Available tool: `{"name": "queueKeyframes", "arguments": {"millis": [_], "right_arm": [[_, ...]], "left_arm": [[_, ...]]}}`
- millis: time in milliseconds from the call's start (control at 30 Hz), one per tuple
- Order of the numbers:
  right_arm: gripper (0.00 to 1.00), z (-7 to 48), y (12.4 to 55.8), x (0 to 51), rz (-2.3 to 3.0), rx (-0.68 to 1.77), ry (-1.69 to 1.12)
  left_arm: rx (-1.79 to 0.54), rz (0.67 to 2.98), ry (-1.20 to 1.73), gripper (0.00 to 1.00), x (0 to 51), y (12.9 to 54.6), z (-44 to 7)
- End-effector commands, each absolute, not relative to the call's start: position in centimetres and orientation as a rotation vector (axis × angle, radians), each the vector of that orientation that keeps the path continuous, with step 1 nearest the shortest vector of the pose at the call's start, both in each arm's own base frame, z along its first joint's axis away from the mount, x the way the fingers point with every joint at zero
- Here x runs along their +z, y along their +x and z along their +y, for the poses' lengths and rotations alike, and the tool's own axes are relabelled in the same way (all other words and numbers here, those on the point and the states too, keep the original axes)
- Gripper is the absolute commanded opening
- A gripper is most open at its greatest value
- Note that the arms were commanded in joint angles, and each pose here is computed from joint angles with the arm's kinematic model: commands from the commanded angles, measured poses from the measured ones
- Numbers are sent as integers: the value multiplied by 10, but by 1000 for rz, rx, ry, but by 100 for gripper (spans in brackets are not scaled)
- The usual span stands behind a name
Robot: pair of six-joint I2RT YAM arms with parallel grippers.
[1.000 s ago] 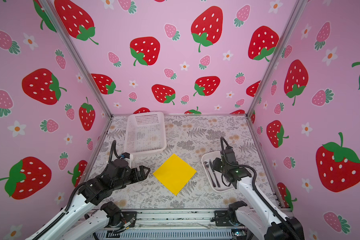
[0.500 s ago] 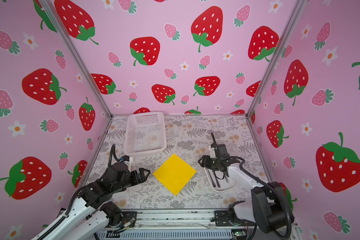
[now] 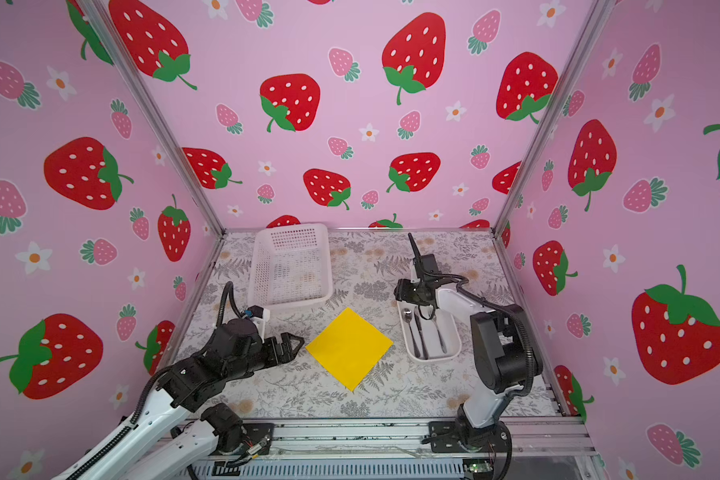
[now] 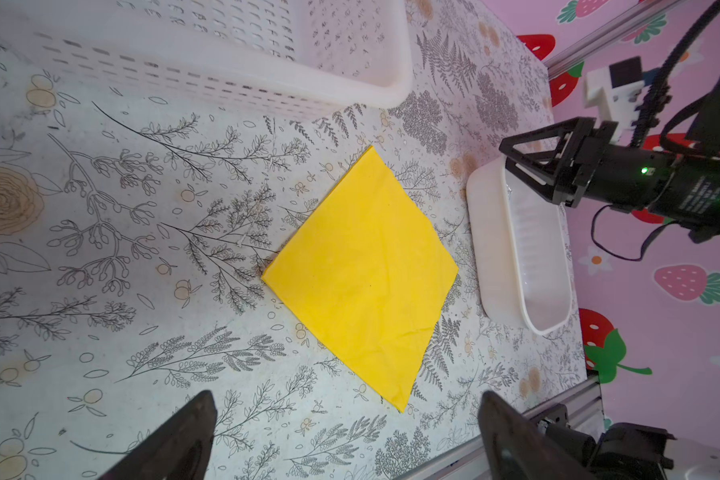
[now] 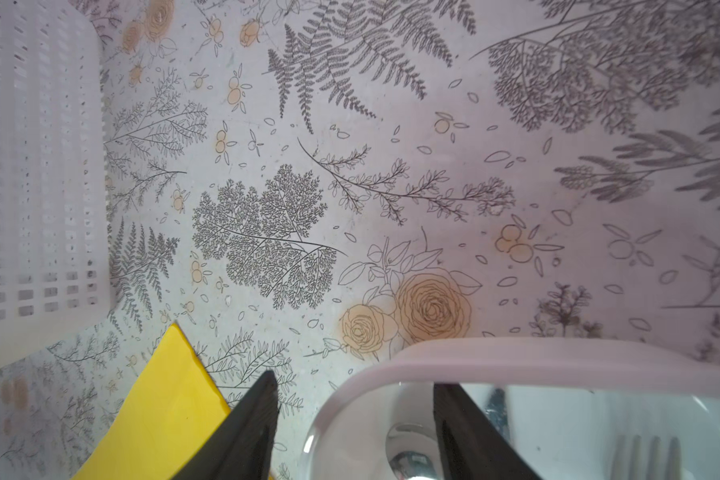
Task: Place the utensils on the paper napkin and roll it up
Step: 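Release the napkin and move the right gripper over the white utensil tray, then lower the right gripper into the tray and grasp the fork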
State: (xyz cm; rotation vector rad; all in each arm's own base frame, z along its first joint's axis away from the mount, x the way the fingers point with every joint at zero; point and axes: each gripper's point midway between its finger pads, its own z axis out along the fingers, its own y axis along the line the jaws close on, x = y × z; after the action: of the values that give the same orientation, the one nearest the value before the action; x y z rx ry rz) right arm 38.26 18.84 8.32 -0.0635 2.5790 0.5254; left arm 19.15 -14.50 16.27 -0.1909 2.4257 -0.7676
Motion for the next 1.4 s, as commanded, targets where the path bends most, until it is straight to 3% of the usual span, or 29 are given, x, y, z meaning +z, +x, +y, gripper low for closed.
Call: {"name": "queueKeyframes", "arguments": {"millis": [0,233,367,633,900,1033,1133,1367], "right_arm": [[54,155,364,92,2622,315,-82],[42,94,321,61,2789,46,-108],[33,90,314,46,2859,39,-164],[33,75,316,37,2922,-113,-178],[34,75,283,9,3090,-97,-277],[31,78,281,1,3101,-64,-275],[22,80,277,-6,3127,-50,-271],[17,75,270,-19,3151,-96,-246]], "left_arm": [[-830,2415,-174,99,169,191,-153],[-908,2482,-138,100,167,192,-173],[-875,2556,-30,100,164,198,-196],[-796,2560,122,99,169,203,-231],[-790,2574,153,99,163,199,-235],[-801,2573,200,99,166,200,-242],[-826,2593,240,99,166,198,-251],[-792,2611,240,99,162,203,-256]]}}
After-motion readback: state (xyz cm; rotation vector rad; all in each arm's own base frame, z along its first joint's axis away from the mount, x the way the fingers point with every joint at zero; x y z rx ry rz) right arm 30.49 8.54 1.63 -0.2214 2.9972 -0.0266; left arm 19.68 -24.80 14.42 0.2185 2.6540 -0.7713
